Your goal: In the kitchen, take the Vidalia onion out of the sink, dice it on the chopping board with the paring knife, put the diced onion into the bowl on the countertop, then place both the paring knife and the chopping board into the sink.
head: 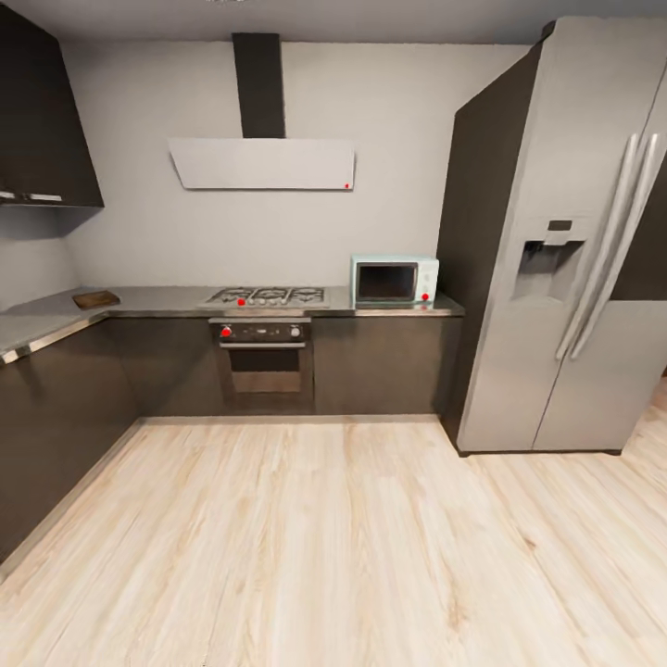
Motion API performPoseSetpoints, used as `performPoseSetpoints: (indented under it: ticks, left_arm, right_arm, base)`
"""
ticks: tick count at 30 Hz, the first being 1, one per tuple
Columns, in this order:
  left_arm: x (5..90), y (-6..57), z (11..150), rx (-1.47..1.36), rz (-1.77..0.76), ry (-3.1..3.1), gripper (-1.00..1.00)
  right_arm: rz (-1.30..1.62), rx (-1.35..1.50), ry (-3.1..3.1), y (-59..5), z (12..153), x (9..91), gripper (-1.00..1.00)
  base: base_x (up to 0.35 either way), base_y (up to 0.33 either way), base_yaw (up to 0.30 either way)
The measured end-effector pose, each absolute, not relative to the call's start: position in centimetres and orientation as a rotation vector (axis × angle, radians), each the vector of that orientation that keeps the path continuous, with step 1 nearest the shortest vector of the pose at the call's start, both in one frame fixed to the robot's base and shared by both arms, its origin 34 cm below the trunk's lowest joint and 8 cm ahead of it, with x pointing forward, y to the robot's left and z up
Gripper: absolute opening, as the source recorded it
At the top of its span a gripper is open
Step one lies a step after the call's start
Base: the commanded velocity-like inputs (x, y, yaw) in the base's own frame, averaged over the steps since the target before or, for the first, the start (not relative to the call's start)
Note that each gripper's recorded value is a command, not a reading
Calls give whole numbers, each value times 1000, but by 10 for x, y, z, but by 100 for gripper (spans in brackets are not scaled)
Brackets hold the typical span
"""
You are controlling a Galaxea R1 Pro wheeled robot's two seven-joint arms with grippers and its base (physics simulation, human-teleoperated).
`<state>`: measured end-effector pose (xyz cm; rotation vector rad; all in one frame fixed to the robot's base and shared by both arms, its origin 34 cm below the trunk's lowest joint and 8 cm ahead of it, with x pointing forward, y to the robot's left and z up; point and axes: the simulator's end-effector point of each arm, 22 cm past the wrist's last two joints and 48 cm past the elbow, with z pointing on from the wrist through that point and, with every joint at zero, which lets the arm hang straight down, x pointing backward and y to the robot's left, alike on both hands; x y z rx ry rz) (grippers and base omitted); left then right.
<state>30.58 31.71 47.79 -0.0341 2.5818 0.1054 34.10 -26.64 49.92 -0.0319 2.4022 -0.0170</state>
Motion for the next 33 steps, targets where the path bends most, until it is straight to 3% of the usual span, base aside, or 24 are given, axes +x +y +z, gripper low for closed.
performPoseSetpoints:
  ticks: [33]
  left_arm:
    - [305,317,478,-34,105,2583,100]
  right_arm:
    - [-12,-30,2402,-263,499,341,100]
  base:
    - [0,0,263]
